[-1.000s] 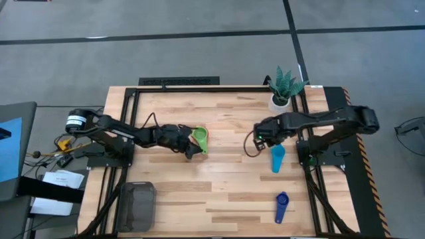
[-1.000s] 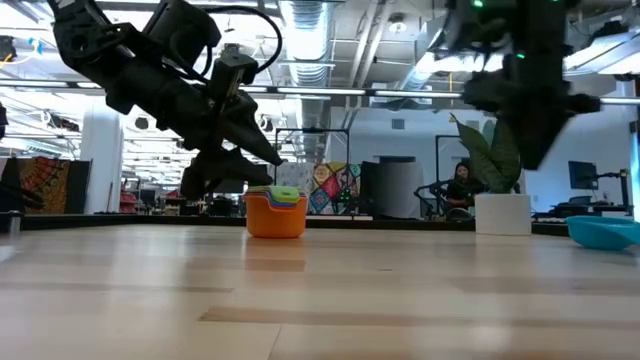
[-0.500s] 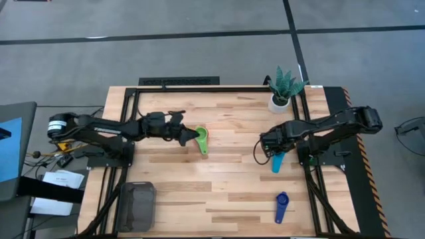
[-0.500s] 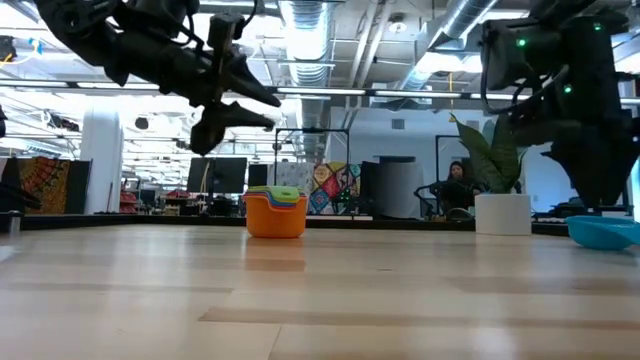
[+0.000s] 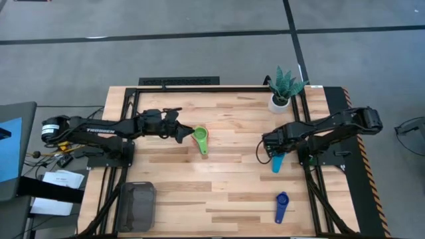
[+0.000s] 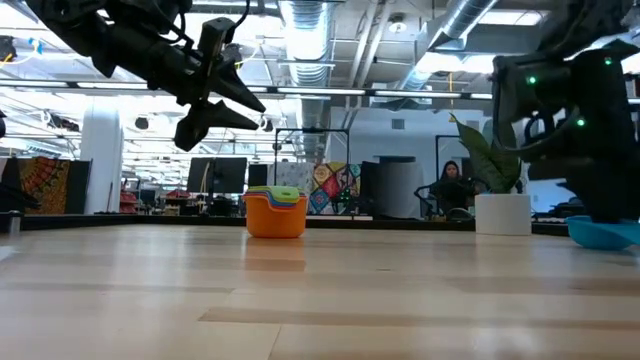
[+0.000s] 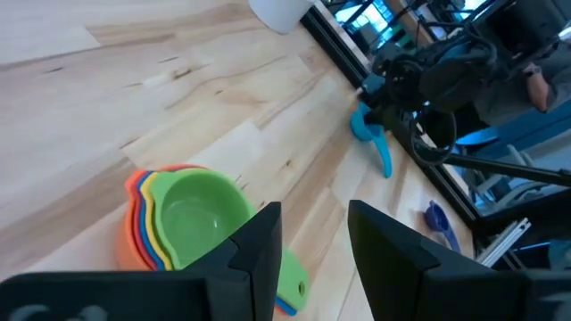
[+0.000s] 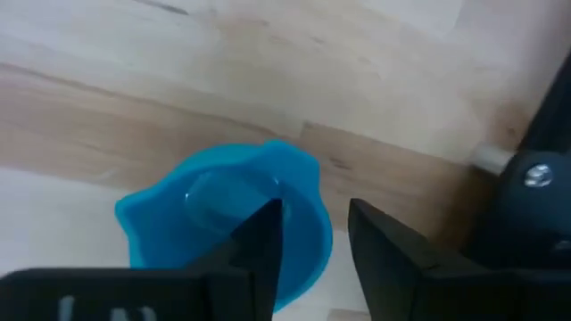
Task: Nest measuring cups in basket
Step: Stack the light blue measuring cup on top of the green measuring cup
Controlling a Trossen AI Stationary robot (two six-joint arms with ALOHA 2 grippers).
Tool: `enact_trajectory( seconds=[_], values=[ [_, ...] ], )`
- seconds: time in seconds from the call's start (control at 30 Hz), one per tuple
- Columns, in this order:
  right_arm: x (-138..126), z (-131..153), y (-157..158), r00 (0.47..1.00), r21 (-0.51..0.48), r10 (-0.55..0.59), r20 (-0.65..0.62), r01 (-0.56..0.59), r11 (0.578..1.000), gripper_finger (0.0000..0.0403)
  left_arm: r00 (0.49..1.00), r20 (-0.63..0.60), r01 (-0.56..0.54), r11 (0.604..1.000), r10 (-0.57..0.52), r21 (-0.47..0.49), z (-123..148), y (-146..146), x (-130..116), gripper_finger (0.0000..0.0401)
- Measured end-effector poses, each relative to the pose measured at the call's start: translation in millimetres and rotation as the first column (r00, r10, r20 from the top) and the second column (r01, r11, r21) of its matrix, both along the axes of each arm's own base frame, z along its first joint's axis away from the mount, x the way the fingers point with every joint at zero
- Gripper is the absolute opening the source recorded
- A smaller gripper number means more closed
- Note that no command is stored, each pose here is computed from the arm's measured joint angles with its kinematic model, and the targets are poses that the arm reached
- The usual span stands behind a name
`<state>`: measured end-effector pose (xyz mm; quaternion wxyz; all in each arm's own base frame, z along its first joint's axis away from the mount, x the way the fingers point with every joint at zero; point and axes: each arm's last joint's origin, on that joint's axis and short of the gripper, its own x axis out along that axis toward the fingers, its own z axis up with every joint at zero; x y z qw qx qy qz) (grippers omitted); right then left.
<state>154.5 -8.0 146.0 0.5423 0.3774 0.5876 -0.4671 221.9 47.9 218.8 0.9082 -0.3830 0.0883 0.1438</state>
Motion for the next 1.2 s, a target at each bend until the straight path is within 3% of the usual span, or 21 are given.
enact_trajectory(
  seconds=[0.13, 0.33, 0.47, 0.57, 0.73, 0.93, 1.2],
  values=[
    [4, -2, -2, 0.998, 0.029, -0.021, 0.053, 0.019, 0.999, 0.0116, 1.000, -0.001, 0.000, 1.000, 0.000, -0.001, 0, 0, 0, 0.0119],
    [33, 19, -5, 0.967, 0.021, -0.024, 0.253, 0.020, 1.000, 0.0017, 1.000, 0.000, -0.001, 1.000, 0.001, -0.004, 0, 0, 0, 0.0119],
    [60, 40, -10, 0.889, -0.014, -0.010, 0.459, 0.019, 1.000, 0.0023, 1.000, -0.008, -0.011, 1.000, 0.011, -0.003, -1, 0, 0, 0.0119],
    [77, 51, -18, 0.843, -0.049, -0.006, 0.538, 0.039, 0.998, 0.0017, 0.999, -0.027, -0.024, 1.000, 0.024, -0.003, -3, 1, -1, 0.0119],
    [111, 58, -37, 0.815, -0.103, 0.062, 0.576, -0.003, 0.995, 0.0012, 0.999, -0.028, -0.028, 1.000, 0.028, -0.009, -3, 1, -1, 0.0119],
    [166, 59, -56, 0.796, -0.140, 0.197, 0.572, -0.142, 0.980, 0.0012, 0.997, -0.062, -0.039, 0.998, 0.036, -0.044, -6, 0, -2, 0.0119],
    [238, 80, -71, 0.691, -0.238, 0.381, 0.614, -0.298, 0.925, 0.0019, 0.996, -0.084, -0.050, 0.996, 0.043, -0.075, -9, 0, -3, 0.0119]
  ],
)
